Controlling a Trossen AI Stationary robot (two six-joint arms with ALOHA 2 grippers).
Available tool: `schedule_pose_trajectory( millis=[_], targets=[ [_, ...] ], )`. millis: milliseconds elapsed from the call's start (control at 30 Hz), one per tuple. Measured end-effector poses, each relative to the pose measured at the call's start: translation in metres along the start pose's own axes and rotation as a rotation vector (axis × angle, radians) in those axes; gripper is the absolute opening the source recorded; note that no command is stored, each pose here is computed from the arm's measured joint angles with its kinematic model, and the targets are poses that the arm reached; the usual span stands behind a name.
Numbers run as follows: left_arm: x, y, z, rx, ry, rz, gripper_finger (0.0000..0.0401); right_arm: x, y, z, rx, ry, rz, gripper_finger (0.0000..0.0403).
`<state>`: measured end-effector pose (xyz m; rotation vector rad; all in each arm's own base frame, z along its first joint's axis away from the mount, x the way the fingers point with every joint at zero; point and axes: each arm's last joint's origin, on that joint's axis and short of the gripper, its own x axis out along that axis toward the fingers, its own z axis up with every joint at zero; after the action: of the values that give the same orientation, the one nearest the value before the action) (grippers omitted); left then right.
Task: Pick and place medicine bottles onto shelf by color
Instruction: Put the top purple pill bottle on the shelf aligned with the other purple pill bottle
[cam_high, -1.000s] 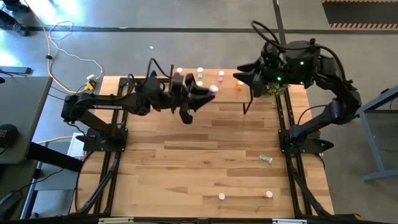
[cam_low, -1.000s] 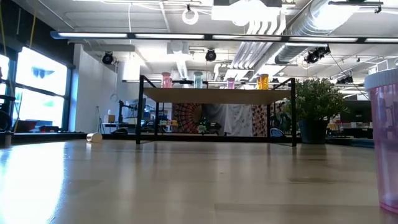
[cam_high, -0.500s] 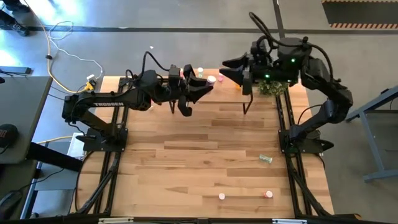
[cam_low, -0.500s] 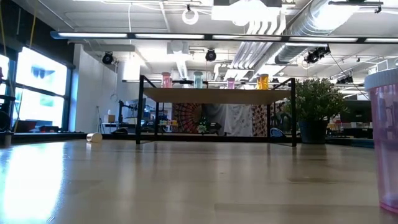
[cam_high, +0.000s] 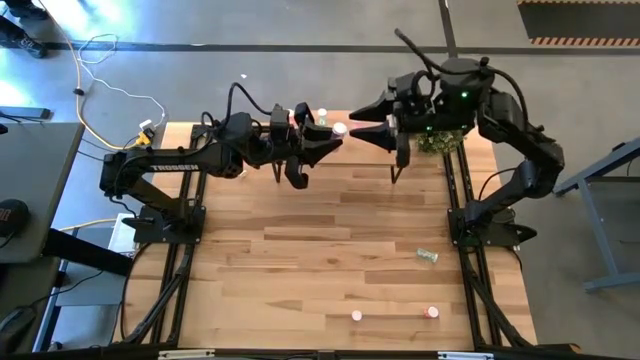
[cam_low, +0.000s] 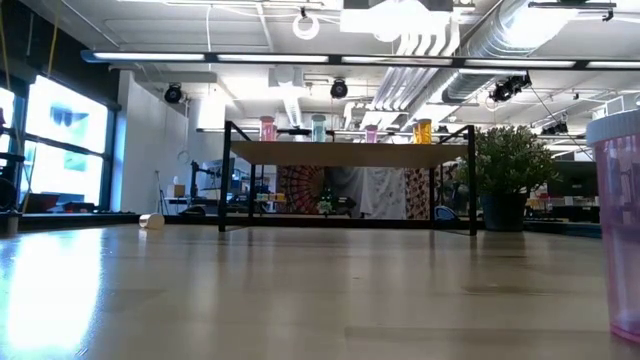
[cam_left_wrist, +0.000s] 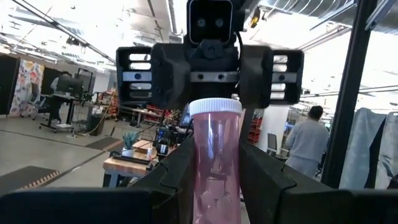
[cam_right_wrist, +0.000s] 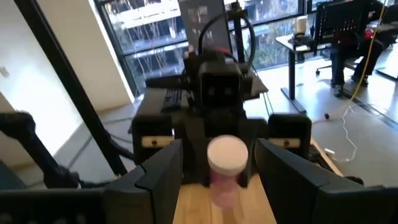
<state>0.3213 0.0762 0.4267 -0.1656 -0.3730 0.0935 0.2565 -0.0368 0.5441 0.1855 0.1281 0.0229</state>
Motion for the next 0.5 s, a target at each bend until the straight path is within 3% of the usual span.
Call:
schedule_pose_trajectory(
  millis=[500],
  targets=[
    [0.0, -0.001, -0.001, 0.023, 0.014, -0.032, 0.0097, 0.019, -0.006, -0.012, -0.039, 0.09, 0.024, 0.0193]
  ],
)
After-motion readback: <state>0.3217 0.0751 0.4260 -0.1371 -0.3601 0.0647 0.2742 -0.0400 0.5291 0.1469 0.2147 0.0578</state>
